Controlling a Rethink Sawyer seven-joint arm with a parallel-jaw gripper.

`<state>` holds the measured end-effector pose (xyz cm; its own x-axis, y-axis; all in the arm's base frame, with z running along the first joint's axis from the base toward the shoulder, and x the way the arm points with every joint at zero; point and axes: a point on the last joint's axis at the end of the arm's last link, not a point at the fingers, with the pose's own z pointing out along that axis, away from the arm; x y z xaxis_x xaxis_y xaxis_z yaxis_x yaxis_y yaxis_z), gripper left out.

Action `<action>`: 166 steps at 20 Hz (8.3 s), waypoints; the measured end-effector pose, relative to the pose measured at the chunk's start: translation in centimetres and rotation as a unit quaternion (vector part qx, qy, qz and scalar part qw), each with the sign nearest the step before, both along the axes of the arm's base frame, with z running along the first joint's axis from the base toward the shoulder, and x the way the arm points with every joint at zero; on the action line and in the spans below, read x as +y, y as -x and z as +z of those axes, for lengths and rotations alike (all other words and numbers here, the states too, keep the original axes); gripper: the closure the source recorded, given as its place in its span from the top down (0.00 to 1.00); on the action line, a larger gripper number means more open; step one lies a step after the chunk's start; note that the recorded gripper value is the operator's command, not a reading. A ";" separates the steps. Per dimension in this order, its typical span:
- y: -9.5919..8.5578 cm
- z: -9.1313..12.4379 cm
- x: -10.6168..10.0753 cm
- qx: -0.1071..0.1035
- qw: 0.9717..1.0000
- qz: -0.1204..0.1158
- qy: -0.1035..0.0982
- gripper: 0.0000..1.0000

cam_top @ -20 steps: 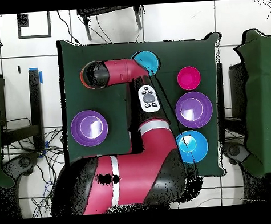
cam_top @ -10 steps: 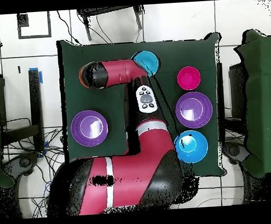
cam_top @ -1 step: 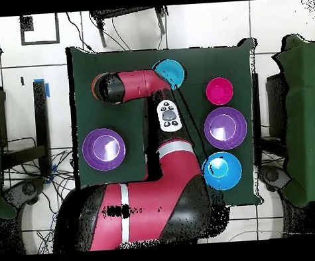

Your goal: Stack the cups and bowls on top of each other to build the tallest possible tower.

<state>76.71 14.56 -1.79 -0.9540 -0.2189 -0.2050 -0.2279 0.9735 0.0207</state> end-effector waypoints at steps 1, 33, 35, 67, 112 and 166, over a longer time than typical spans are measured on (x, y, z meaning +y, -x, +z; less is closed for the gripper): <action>0.0 0.0 0.0 0.000 1.000 0.000 0.000 0.00; 0.0 -0.4 -0.4 0.001 1.000 -0.003 -0.001 1.00; 0.1 -0.5 -0.5 0.001 1.000 -0.004 -0.001 1.00; 1.4 -4.2 -1.2 0.020 1.000 -0.013 -0.008 1.00; 0.9 -3.9 -0.3 0.014 1.000 -0.009 -0.013 1.00; -2.9 1.1 -1.4 -0.034 0.999 -0.016 -0.008 0.00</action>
<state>79.63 13.13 -0.65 -0.9444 -0.1847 -0.2722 -0.1977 0.9800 0.0210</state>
